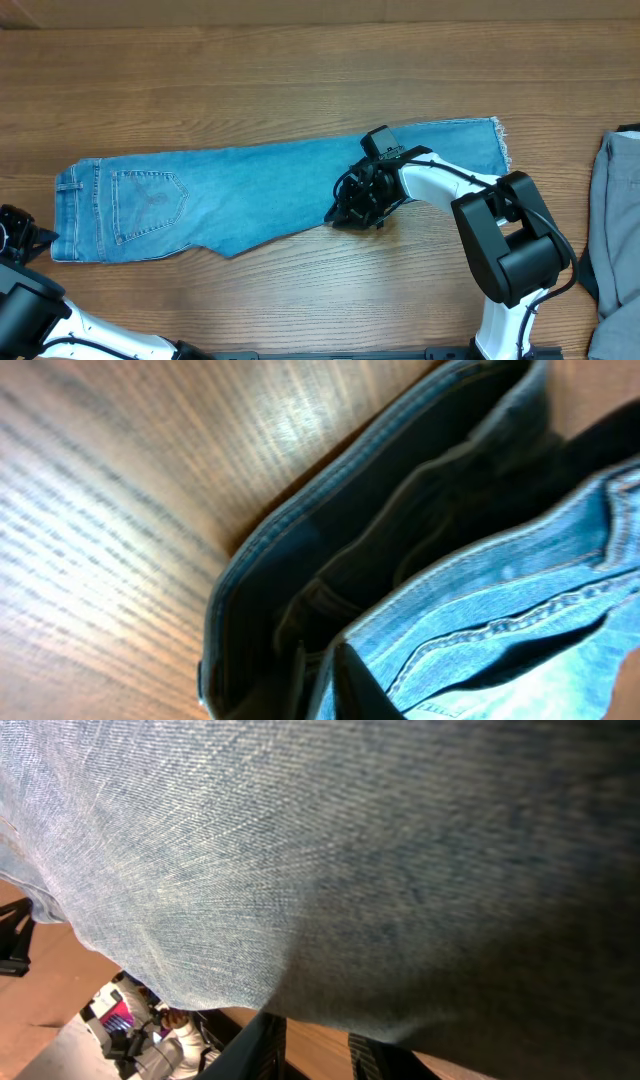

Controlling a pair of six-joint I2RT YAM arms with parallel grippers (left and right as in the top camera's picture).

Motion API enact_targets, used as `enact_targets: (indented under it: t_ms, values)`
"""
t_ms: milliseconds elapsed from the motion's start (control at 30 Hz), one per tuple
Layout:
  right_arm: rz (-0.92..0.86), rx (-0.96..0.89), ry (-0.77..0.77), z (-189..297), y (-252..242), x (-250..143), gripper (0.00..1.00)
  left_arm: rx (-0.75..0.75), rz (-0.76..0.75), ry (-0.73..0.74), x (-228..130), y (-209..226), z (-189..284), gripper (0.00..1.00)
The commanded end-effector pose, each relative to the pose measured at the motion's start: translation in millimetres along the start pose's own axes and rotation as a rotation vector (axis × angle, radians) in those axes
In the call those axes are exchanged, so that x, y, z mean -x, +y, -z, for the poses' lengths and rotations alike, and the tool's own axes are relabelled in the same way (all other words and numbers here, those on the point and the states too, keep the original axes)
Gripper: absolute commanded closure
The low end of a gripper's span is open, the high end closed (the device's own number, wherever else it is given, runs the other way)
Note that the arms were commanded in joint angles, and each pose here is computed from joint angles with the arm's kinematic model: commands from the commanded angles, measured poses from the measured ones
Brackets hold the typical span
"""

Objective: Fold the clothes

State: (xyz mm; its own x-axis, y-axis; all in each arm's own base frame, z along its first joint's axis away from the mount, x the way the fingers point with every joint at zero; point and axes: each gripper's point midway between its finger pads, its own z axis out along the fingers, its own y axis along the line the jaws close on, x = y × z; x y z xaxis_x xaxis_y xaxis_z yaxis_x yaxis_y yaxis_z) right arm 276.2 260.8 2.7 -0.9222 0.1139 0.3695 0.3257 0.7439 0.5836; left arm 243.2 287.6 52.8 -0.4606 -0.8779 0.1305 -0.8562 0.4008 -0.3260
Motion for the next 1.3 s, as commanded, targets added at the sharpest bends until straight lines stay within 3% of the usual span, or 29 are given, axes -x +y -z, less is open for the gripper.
enact_targets:
  t_ms: [0,100,233,367,500,567,733,900,1067,1200,1267]
  values:
    - [-0.032,-0.055,-0.060,8,-17,15,0.73,0.042,0.035,-0.045,4,4,20,0.78]
    - [0.009,-0.046,-0.079,19,-16,18,0.73,-0.054,0.024,-0.053,6,-16,35,0.80]
    - [0.056,-0.043,-0.151,41,-8,26,0.72,-0.220,-0.146,-0.098,4,-65,61,0.82]
    - [0.133,-0.007,-0.215,67,14,31,0.72,-0.133,-0.243,-0.132,0,-84,61,0.94]
    - [0.155,0.021,-0.226,75,26,31,0.72,-0.030,-0.300,-0.094,-7,-94,28,0.96]
    - [0.154,0.023,-0.223,75,26,30,0.73,0.054,-0.290,-0.066,-12,-86,5,0.96]
    - [0.147,0.018,-0.217,75,25,29,0.73,0.348,-0.092,-0.014,-28,-16,-39,0.96]
    - [0.150,0.014,-0.212,74,24,28,0.73,0.445,0.085,-0.016,-35,42,-46,0.96]
    - [0.145,-0.011,-0.239,78,17,34,0.73,0.332,0.160,-0.030,-22,50,-30,0.96]
    - [0.151,-0.042,-0.335,99,1,60,0.73,0.104,0.025,-0.042,-6,4,-16,0.94]
    - [0.128,-0.067,-0.395,114,-13,76,0.83,0.026,-0.048,-0.045,-3,-21,-8,0.94]
